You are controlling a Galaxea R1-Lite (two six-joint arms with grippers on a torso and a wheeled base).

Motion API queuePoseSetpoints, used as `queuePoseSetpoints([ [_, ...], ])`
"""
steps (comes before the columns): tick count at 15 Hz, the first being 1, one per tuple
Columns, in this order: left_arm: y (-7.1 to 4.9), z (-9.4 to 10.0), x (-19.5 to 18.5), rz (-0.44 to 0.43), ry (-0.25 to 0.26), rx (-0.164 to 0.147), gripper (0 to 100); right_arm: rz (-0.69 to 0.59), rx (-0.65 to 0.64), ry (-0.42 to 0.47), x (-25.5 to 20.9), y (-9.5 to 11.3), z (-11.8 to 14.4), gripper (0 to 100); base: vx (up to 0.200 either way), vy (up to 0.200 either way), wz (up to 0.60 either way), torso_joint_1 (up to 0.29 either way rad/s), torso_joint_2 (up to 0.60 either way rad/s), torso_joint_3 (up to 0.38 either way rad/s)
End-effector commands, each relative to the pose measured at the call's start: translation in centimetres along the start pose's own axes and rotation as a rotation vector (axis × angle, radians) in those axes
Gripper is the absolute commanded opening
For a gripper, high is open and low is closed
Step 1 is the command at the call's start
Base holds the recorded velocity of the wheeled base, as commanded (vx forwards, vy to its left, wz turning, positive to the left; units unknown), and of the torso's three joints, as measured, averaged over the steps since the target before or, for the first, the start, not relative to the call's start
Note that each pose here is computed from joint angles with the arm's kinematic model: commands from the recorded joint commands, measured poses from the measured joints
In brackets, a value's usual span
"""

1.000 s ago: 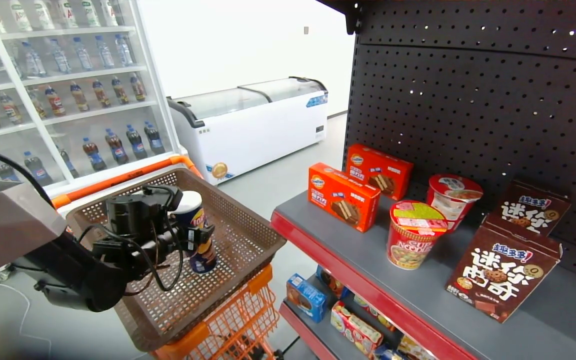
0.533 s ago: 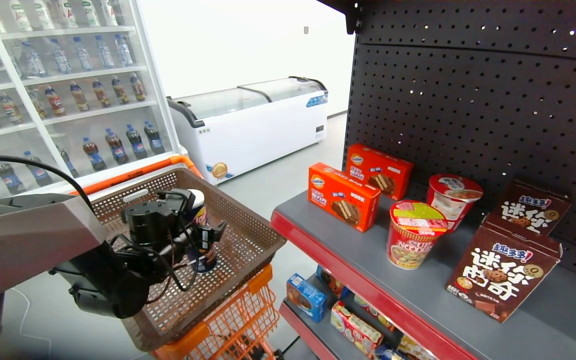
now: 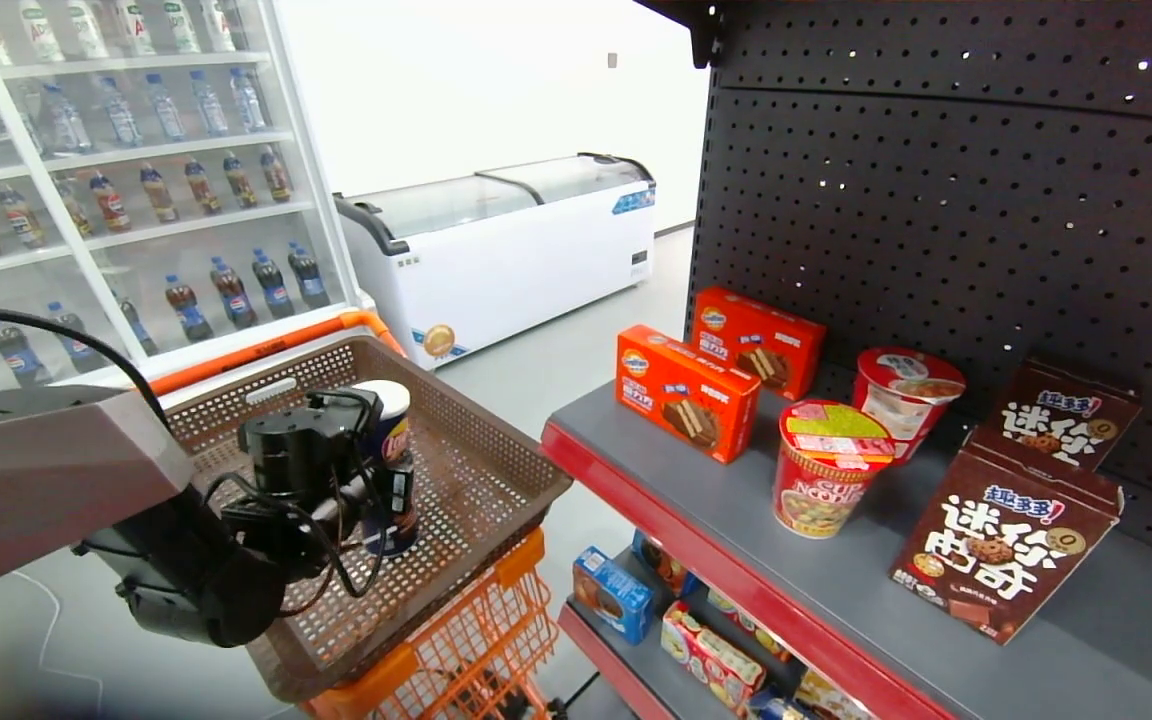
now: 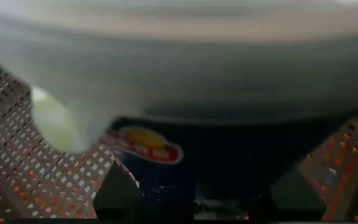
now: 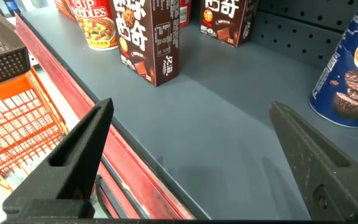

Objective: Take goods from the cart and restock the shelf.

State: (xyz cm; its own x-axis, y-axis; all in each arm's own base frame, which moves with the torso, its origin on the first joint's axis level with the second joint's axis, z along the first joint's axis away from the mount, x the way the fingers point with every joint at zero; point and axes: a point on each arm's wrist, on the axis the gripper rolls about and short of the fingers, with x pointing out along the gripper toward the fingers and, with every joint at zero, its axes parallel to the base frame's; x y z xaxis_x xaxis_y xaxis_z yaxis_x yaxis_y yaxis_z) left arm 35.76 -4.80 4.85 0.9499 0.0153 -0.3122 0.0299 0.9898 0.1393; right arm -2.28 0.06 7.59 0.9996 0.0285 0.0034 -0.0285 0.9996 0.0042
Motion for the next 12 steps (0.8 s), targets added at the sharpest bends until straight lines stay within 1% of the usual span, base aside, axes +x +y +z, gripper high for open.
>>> queuePoseSetpoints([
  [1,1.5,6.9,-4.6,0.014,-0.084,-0.007,0,0.001,0.000,-0.001,0.0,0.0,0.0,100,0.000,0.000,0.00,0.000,0.00,0.000],
  [2,2.1,9.3,-6.7,-0.010,-0.078,-0.007,0,0.001,0.000,-0.001,0.0,0.0,0.0,100,0.000,0.000,0.00,0.000,0.00,0.000],
  [3,2.6,11.1,-8.6,-0.019,-0.063,-0.005,0,0.001,0.000,-0.001,0.0,0.0,0.0,100,0.000,0.000,0.00,0.000,0.00,0.000],
  [5,3.3,12.7,-12.0,-0.017,-0.023,0.006,0,0.001,0.000,-0.001,0.0,0.0,0.0,100,0.000,0.000,0.00,0.000,0.00,0.000],
  [6,3.5,12.8,-14.3,-0.019,-0.047,0.007,0,0.001,0.000,-0.001,0.0,0.0,0.0,100,0.000,0.000,0.00,0.000,0.00,0.000],
  [7,3.8,12.5,-16.1,-0.018,-0.062,0.017,0,0.001,0.000,-0.001,0.0,0.0,0.0,100,0.000,0.000,0.00,0.000,0.00,0.000],
  [8,4.0,12.1,-17.8,-0.021,-0.075,0.066,0,0.001,0.000,-0.001,0.0,0.0,0.0,100,0.000,0.000,0.00,0.000,0.00,0.000],
  [9,4.1,11.0,-19.1,-0.018,-0.057,0.124,0,0.001,0.000,-0.001,0.0,0.0,0.0,100,0.000,0.000,0.00,0.000,0.00,0.000],
  [10,4.2,10.5,-19.6,-0.005,-0.054,0.148,0,0.001,0.000,-0.001,0.0,0.0,0.0,100,0.000,0.000,0.00,0.000,0.00,0.000],
  [11,4.8,9.9,-20.5,0.042,-0.059,0.153,0,0.001,0.000,-0.001,0.0,0.0,0.0,100,0.000,0.000,0.00,0.000,0.00,0.000],
  [12,5.2,9.8,-21.0,0.070,-0.067,0.153,0,0.001,0.000,-0.001,0.0,0.0,0.0,100,0.000,0.000,0.00,0.000,0.00,0.000],
])
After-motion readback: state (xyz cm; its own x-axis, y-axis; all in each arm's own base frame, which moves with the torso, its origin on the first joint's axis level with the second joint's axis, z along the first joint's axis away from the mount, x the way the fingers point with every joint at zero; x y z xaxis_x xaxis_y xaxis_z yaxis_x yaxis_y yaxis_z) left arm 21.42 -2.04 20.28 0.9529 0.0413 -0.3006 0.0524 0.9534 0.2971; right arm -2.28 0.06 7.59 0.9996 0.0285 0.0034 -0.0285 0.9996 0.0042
